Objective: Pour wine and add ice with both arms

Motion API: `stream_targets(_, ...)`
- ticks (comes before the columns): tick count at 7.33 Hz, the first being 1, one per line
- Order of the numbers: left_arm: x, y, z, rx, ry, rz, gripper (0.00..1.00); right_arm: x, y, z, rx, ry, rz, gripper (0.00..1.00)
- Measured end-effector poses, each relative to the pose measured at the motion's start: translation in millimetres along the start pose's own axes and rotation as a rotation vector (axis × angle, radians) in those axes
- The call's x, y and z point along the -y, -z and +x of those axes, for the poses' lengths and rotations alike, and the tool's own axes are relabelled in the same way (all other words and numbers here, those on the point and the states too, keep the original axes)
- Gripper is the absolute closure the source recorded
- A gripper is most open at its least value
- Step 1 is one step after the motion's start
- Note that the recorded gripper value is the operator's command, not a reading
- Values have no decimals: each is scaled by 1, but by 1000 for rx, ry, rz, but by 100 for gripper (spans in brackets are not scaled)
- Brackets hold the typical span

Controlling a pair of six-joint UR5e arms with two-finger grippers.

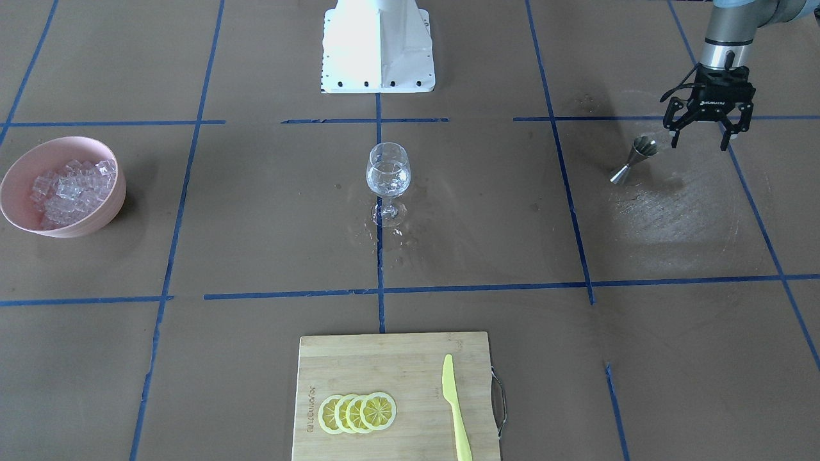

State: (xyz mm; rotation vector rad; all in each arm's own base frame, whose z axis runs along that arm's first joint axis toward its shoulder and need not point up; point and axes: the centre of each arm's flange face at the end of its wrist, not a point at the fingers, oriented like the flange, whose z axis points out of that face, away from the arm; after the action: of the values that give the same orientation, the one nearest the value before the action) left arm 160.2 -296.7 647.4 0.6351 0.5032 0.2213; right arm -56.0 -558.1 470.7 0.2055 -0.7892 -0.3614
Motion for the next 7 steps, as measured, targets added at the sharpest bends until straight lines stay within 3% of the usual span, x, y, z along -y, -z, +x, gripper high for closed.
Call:
stream_targets(2,26,-1,-64,5,-49,2,0,-7,-12,-41,19,-90,-19,0)
stream_targets(4,36,-19,-118,-30,50,-49,0,-36,-27,-75,33,-157,-51,0)
stream_targets(5,36,-25,-136,-64,103,-71,0,-52,-37,-80,32,-175,-50,0)
stream_targets(7,39,-25,-153,-111,166,-80,0,-92,-70,-90,25,-246,9,0)
